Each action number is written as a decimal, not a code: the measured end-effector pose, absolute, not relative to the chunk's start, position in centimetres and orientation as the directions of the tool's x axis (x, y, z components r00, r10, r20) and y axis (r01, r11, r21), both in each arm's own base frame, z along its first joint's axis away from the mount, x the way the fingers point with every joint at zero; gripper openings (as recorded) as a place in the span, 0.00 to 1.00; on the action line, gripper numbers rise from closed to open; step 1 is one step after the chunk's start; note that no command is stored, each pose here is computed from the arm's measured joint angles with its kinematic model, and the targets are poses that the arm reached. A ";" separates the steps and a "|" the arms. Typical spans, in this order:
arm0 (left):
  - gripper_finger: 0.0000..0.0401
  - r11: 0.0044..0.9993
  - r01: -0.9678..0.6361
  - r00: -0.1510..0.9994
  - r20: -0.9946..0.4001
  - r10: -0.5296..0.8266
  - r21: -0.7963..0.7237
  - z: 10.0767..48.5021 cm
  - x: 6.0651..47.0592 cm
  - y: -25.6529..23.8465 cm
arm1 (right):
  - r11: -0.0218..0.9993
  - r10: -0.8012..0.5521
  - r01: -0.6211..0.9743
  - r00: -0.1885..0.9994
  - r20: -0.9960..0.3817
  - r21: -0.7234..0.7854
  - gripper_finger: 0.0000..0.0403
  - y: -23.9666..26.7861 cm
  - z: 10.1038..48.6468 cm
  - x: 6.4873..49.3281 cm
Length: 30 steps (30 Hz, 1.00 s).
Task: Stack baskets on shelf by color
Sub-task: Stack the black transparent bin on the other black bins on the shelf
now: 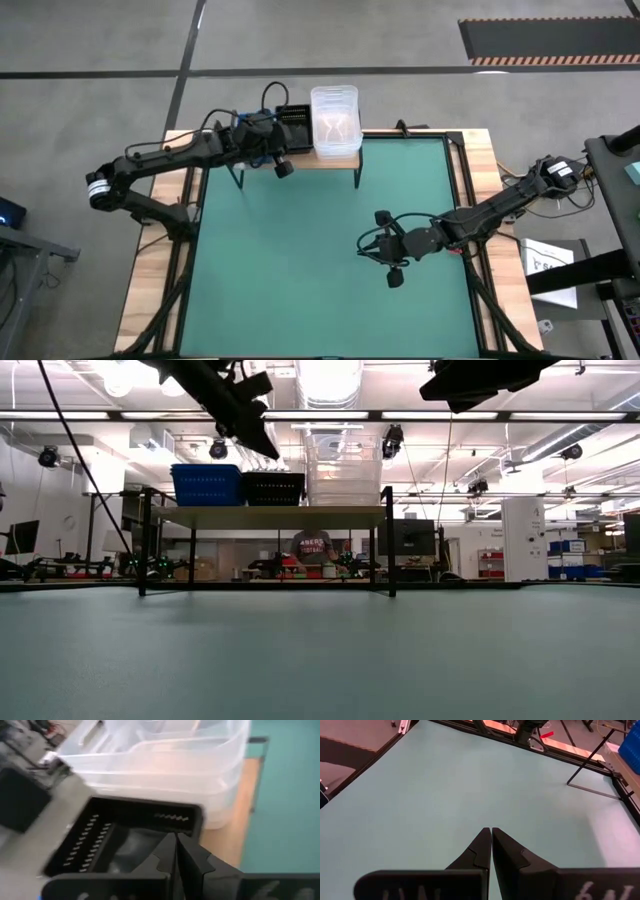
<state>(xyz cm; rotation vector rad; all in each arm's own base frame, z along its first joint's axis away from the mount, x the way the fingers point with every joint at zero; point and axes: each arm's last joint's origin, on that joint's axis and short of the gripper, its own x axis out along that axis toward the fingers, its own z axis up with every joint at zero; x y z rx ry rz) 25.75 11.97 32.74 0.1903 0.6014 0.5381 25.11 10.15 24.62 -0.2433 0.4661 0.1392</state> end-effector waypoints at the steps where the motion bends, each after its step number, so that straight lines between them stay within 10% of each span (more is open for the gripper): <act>1: 0.00 0.833 -0.435 0.678 -0.484 0.553 0.341 32.7 25.7 12.2 | 0.962 0.077 -0.188 0.884 -0.460 -0.200 0.02 10.1 24.6 25.1; 30: 0.00 0.873 -0.383 0.705 -0.514 0.488 0.303 33.5 24.8 11.9 | 0.966 0.069 -0.183 0.864 -0.499 -0.183 0.02 10.0 24.1 24.9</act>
